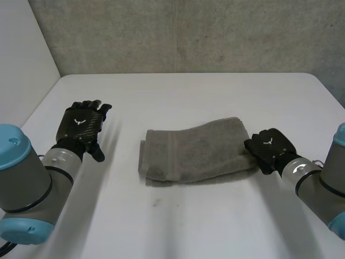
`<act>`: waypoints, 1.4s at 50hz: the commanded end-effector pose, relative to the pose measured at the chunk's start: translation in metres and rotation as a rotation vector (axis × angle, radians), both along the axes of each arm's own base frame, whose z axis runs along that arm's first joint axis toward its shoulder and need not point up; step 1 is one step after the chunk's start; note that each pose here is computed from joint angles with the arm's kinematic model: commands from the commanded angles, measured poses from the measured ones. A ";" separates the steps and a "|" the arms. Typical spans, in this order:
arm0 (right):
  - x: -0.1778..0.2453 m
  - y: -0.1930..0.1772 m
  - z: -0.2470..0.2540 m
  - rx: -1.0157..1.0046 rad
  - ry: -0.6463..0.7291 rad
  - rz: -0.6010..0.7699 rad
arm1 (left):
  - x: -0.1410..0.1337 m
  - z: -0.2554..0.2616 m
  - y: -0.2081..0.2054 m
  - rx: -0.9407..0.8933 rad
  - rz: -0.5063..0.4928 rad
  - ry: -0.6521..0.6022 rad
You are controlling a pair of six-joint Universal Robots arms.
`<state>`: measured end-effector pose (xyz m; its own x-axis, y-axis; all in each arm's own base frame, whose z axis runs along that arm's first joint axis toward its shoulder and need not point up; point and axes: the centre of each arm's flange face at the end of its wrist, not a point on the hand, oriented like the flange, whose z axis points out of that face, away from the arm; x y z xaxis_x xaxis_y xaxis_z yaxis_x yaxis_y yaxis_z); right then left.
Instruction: Fold the towel.
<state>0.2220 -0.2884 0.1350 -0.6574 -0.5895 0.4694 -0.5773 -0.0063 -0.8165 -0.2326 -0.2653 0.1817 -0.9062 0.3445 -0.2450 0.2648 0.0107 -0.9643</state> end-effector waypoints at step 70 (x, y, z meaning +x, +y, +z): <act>0.182 0.136 0.015 -0.183 0.178 0.642 | -0.006 0.047 -0.004 -0.099 -0.006 0.132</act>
<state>0.4151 -0.1483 0.1377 -0.0665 -0.7559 0.6513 -0.4907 -0.5436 -0.6810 -0.2335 -0.2683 0.2230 -0.9304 0.3172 -0.1839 0.1669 -0.0803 -0.9827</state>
